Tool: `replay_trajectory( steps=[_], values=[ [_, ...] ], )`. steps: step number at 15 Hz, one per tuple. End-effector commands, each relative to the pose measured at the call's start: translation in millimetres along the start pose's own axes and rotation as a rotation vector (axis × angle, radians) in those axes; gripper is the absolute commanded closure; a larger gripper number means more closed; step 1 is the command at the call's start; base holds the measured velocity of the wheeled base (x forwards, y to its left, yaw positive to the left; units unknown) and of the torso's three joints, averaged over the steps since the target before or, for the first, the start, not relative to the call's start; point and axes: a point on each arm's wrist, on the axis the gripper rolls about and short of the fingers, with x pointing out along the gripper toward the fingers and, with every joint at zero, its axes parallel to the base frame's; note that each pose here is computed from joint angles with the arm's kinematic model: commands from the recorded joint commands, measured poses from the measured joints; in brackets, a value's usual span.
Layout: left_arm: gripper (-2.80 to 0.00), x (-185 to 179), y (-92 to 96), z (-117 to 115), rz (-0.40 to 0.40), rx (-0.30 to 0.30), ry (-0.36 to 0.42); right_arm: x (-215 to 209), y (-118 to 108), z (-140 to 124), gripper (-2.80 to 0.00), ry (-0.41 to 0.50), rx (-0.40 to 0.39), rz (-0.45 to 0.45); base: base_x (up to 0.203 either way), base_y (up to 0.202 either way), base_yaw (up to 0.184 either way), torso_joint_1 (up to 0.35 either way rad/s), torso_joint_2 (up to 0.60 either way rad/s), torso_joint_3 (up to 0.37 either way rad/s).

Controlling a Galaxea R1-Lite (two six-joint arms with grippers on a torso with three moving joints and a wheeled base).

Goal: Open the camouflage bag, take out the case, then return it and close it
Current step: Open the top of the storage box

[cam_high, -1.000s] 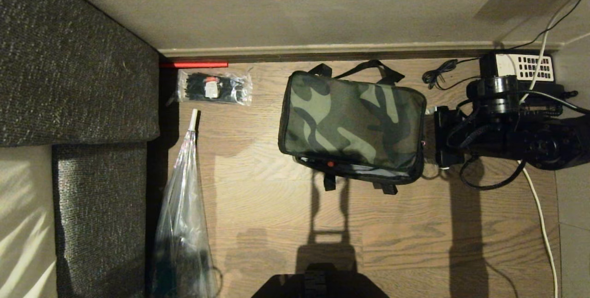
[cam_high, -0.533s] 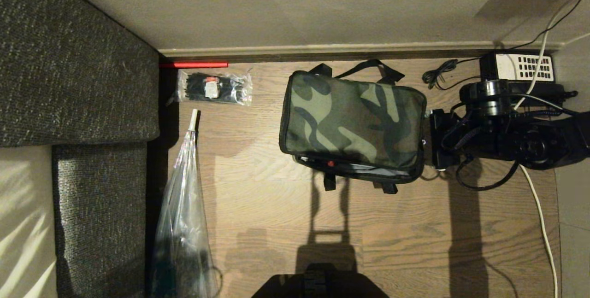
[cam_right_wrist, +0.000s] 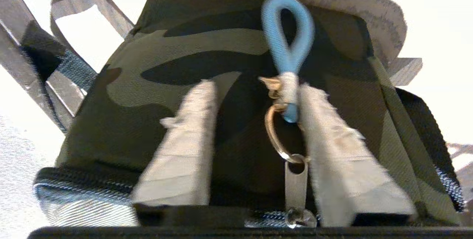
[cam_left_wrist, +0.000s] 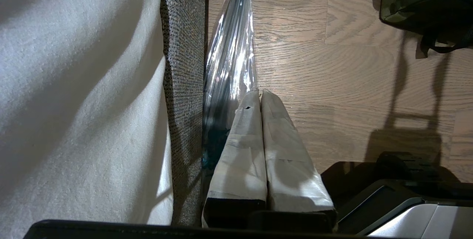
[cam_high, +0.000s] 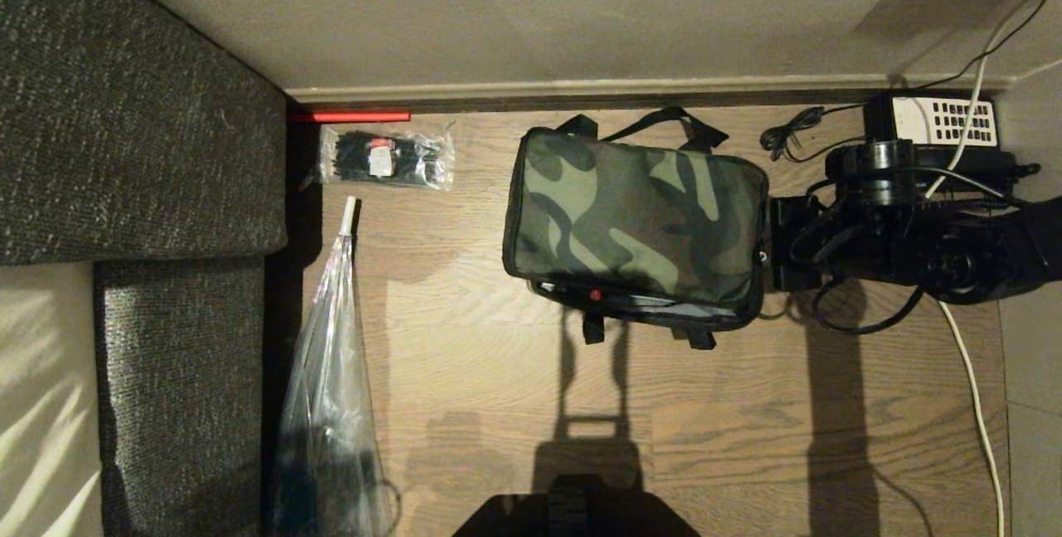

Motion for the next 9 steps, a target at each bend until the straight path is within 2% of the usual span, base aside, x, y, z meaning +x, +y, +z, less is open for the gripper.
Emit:
replay_trajectory(
  steps=[1,7,9],
  values=[
    [0.0,0,0.0,0,-0.001,0.0,0.0,2,-1,0,0.0,0.0,0.001,0.0,0.0,0.0,0.0,0.0,0.0,0.0],
    [0.0,0,0.0,0,0.0,0.0,0.0,-15,12,5,0.0,-0.013,-0.051,0.05,0.0,0.0,0.0,0.0,0.0,0.0],
    [0.0,0,0.0,0,-0.001,0.0,0.0,-20,10,8,0.0,-0.02,-0.078,0.046,0.0,0.0,0.0,0.0,0.0,0.0]
  ],
)
